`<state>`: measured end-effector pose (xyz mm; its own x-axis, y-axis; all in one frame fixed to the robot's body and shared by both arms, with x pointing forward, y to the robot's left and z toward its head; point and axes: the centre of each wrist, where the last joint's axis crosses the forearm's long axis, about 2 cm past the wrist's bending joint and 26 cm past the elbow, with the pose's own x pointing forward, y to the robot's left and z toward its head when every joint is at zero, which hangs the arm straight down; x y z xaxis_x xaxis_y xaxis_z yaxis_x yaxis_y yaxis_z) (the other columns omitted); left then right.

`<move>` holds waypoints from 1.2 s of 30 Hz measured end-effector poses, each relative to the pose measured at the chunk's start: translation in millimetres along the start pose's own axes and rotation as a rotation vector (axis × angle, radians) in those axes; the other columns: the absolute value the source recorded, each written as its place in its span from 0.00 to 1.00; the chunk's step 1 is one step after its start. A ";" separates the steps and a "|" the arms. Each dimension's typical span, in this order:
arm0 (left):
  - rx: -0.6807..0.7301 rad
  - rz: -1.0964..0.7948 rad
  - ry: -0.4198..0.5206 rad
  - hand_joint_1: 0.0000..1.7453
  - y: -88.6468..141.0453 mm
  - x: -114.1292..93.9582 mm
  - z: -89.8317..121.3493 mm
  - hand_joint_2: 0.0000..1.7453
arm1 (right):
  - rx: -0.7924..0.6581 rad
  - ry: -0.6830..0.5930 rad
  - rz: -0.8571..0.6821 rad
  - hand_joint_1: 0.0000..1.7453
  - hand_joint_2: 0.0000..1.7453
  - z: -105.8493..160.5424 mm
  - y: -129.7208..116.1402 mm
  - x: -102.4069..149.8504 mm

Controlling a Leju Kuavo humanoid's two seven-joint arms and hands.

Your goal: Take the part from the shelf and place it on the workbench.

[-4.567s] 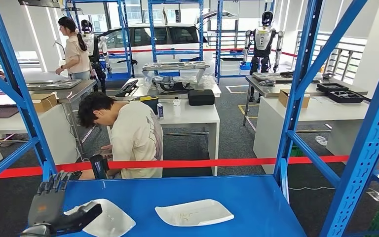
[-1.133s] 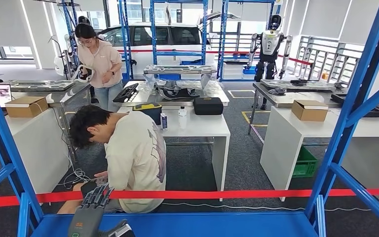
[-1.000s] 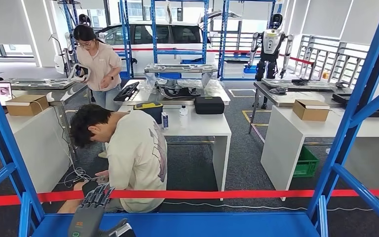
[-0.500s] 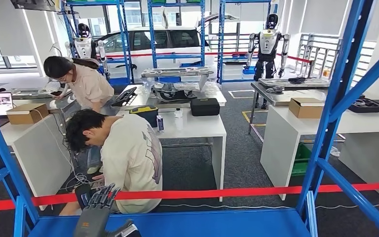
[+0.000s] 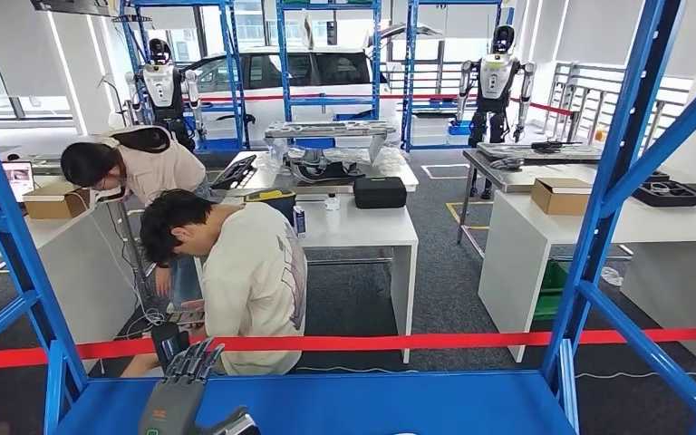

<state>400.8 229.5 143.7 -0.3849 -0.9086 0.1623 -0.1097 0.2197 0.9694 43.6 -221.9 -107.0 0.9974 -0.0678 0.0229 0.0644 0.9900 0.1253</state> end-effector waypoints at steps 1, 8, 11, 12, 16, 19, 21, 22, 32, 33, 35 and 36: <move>0.005 -0.001 -0.002 0.00 1.1 0.1 -0.3 0.00 | 0.001 0.000 0.001 0.00 0.00 0.0 0.5 -0.3; -0.010 -0.012 0.013 0.00 -3.5 -2.0 6.4 0.00 | 0.002 0.001 0.007 0.00 0.00 -0.2 1.1 -2.1; -0.012 -0.019 0.019 0.00 -3.4 -3.4 7.2 0.25 | 0.002 -0.002 0.009 0.00 0.00 -0.1 1.0 -1.7; -0.015 -0.020 0.022 0.00 -3.0 -3.9 7.2 0.50 | 0.002 -0.002 0.009 0.00 0.00 -0.1 1.1 -1.4; -0.060 -0.012 0.060 0.00 -1.0 -8.0 8.0 1.00 | 0.000 0.000 0.018 0.00 0.00 -0.1 1.1 -1.1; -0.109 0.026 0.087 0.00 1.9 -15.3 10.8 1.00 | -0.001 0.008 0.027 0.00 0.00 -0.1 1.1 -1.7; -0.147 0.080 0.096 0.00 7.2 -20.9 12.0 0.50 | -0.002 0.010 0.033 0.00 0.00 -0.1 1.1 -2.0; -0.168 0.113 0.098 0.00 12.2 -24.6 11.9 0.25 | -0.003 0.010 0.036 0.00 0.00 -0.1 1.1 -2.0; -0.210 0.398 0.052 0.00 118.1 -70.9 -16.0 1.00 | -0.004 0.018 0.041 0.00 0.00 -0.1 1.1 -1.5; -0.213 0.435 0.048 0.00 123.9 -74.2 -16.0 1.00 | -0.004 0.020 0.042 0.00 0.00 -0.1 1.1 -1.3; -0.209 0.489 0.042 0.00 134.9 -80.3 -15.2 1.00 | -0.004 0.023 0.041 0.00 0.00 -0.1 1.1 -1.4; -0.203 0.500 0.041 0.00 139.6 -82.9 -14.7 1.00 | -0.004 0.024 0.041 0.00 0.00 -0.1 1.1 -1.8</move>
<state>430.8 330.3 268.2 -0.3086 -0.7247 0.6161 0.2587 0.5594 0.7875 41.9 -220.6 -107.0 0.9997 -0.0239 0.0044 0.0232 0.9924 0.1207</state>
